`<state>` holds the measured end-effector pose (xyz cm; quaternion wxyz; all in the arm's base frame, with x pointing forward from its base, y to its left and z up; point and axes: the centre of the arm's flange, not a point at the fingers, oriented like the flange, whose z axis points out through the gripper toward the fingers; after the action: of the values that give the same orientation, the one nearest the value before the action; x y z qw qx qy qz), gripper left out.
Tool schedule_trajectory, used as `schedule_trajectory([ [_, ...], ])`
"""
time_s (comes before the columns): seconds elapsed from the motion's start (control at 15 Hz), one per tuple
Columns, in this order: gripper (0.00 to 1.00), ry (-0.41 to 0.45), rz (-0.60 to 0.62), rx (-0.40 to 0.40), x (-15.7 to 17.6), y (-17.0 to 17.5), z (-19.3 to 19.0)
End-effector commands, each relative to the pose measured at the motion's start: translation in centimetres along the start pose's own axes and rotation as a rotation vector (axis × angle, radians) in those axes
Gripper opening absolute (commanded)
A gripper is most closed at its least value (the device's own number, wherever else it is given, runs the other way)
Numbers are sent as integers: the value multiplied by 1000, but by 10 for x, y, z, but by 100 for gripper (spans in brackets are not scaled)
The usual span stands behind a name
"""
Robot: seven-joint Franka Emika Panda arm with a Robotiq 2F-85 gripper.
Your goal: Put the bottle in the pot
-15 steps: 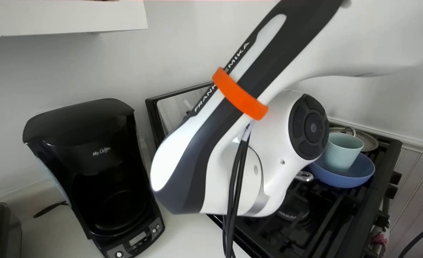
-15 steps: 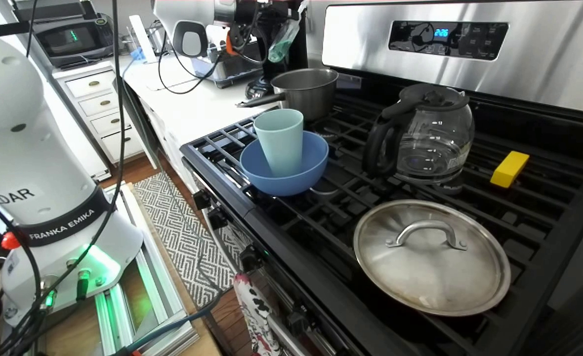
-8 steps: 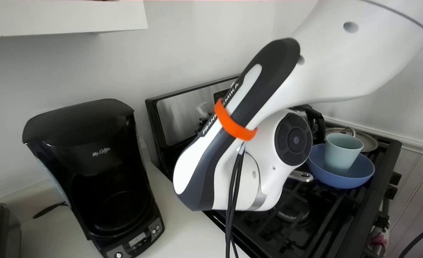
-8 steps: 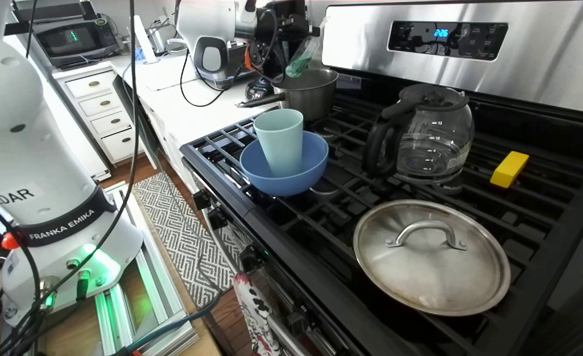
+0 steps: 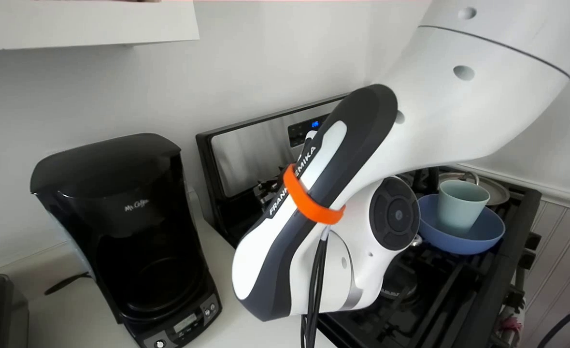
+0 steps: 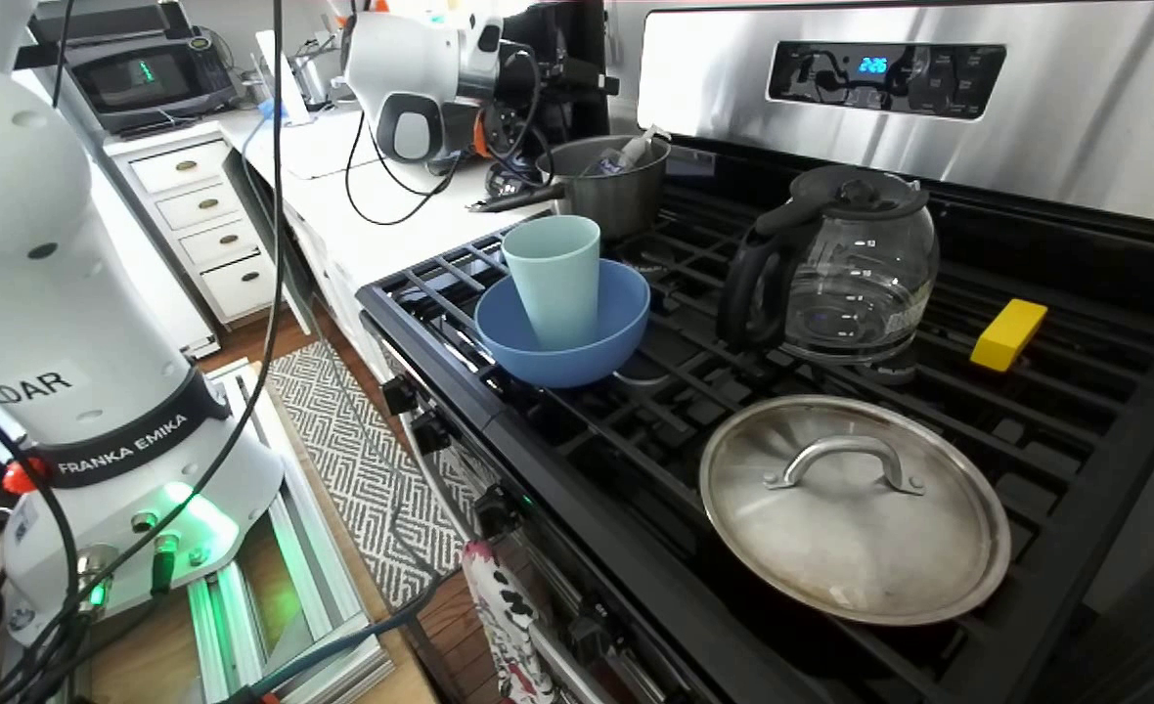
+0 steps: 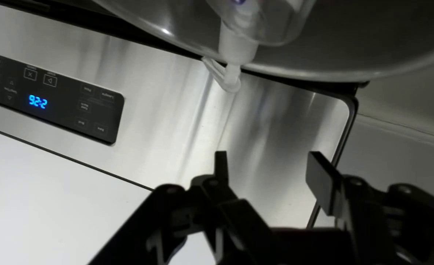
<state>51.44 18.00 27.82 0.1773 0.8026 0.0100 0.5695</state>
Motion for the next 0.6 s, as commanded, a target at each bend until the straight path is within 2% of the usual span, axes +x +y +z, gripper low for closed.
schedule_trajectory([
  [0.0,90,63,43,4,33,0,-32],
  [0.07,98,87,51,-2,47,3,-42],
  [0.13,99,111,59,-11,61,8,-53],
  [0.27,100,152,90,-48,97,28,-75],
  [0.53,100,135,155,-126,149,78,-118],
])
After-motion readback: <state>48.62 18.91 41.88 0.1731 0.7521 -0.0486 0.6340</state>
